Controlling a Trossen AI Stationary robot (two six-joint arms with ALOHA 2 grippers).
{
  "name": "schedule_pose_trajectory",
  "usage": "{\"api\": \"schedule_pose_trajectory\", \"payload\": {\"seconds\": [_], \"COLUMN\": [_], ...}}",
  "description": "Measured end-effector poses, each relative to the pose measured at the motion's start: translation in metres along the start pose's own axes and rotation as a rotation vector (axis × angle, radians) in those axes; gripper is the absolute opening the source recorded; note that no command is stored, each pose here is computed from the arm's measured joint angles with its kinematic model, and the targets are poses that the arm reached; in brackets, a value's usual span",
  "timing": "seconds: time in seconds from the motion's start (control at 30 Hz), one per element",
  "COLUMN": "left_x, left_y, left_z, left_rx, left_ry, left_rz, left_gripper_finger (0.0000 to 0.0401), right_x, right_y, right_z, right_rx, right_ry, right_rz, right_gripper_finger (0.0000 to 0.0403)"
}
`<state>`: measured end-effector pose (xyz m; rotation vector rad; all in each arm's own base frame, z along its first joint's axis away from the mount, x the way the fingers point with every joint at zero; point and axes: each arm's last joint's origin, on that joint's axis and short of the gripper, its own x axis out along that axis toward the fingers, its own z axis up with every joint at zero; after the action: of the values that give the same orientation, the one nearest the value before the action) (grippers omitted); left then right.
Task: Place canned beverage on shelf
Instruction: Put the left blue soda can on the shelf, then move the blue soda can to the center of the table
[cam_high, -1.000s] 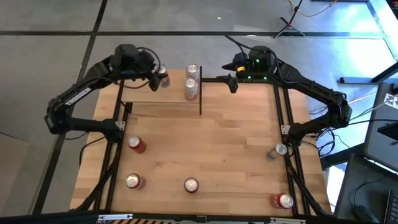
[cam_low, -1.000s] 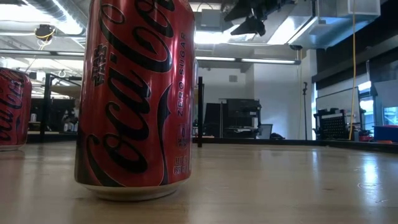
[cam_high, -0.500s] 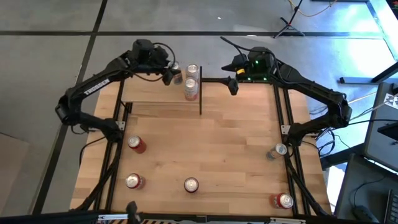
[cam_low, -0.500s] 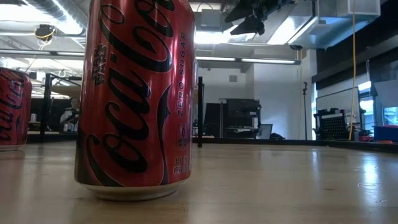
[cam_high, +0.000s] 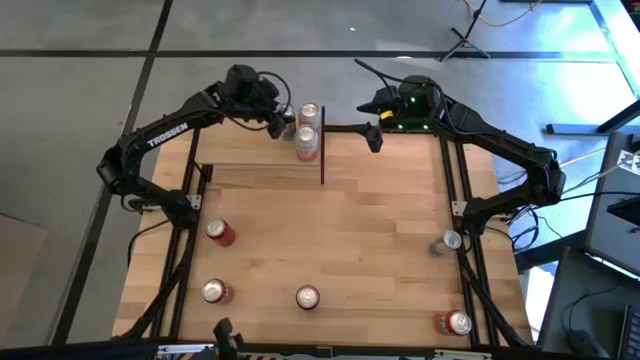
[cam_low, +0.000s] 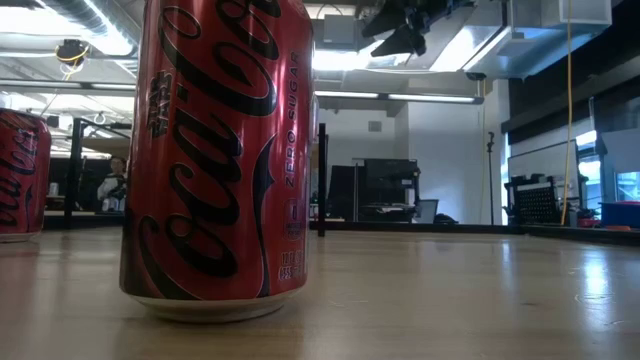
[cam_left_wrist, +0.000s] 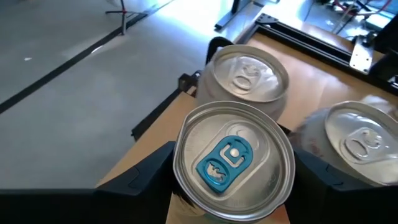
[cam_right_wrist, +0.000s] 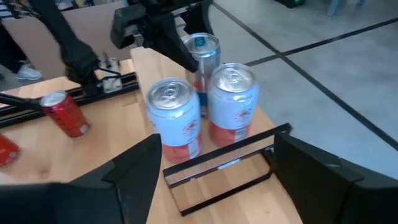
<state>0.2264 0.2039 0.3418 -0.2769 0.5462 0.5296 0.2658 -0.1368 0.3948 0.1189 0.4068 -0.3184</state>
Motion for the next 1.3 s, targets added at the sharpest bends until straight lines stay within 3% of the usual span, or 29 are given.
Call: {"api": "schedule_pose_trajectory", "payload": {"seconds": [0.33,0.6,0.87,1.07,1.3], "left_x": [-0.001,-0.017,-0.056,-0.092,-0.119], "left_y": [0.000,-0.003,-0.010,-0.029,-0.063], "left_z": [0.000,0.004,0.008,0.006,-0.002], "left_rx": [-0.016,-0.010,0.005,0.048,0.189], "left_ry": [0.002,-0.042,-0.126,-0.181,-0.197], "left_rz": [0.009,0.017,0.041,-0.118,-0.346], "left_gripper_finger": [0.0283,0.0288,0.0284,0.0284,0.0284], "right_x": [0.000,0.000,0.000,0.002,-0.005], "right_y": [-0.001,0.000,0.000,0.014,0.062], "right_z": [0.000,0.000,0.001,0.002,-0.001], "right_rx": [-0.025,-0.039,-0.007,0.061,0.088], "right_ry": [0.001,0.001,-0.012,-0.014,0.105], "right_rz": [-0.016,-0.016,-0.015,0.078,0.171], "right_gripper_finger": [0.0298,0.0298,0.0298,0.0298,0.0298]}}
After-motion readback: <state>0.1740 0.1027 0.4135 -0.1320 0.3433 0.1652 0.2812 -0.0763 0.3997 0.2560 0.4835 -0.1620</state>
